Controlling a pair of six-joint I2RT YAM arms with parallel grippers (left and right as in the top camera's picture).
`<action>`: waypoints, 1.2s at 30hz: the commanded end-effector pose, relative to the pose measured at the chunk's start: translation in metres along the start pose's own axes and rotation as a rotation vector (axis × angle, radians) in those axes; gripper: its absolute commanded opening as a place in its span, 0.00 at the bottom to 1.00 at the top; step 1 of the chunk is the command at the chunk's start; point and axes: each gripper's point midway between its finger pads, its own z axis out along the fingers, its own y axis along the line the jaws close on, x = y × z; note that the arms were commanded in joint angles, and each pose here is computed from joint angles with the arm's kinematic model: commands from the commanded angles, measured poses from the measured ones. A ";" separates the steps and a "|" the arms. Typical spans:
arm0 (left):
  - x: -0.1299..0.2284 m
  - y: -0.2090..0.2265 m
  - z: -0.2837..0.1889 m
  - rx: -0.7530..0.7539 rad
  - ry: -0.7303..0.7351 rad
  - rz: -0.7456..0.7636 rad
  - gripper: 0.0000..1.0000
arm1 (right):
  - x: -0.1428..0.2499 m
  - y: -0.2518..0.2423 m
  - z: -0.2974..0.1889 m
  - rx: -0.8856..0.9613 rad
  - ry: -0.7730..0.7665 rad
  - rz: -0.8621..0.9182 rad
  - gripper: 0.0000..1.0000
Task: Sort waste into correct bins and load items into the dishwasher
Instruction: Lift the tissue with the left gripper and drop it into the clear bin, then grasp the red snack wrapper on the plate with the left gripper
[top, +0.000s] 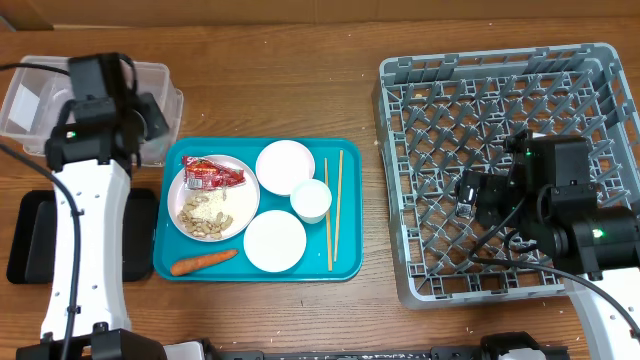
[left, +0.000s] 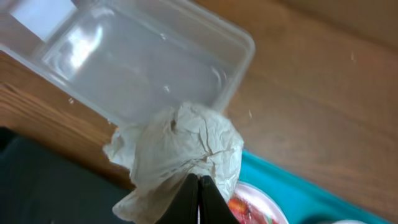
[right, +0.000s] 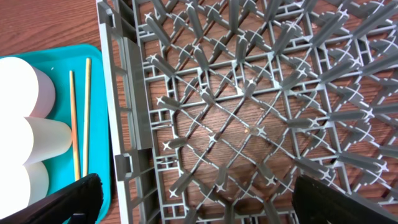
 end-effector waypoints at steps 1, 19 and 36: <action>-0.017 0.018 0.011 -0.043 -0.040 -0.033 0.04 | -0.007 0.001 -0.009 -0.003 -0.031 0.003 1.00; 0.029 -0.026 0.021 0.192 0.198 -0.014 0.61 | -0.005 -0.001 -0.009 0.003 -0.021 0.003 1.00; 0.142 -0.019 0.067 -0.036 0.515 0.150 0.72 | -0.004 -0.001 -0.009 0.003 -0.020 0.003 1.00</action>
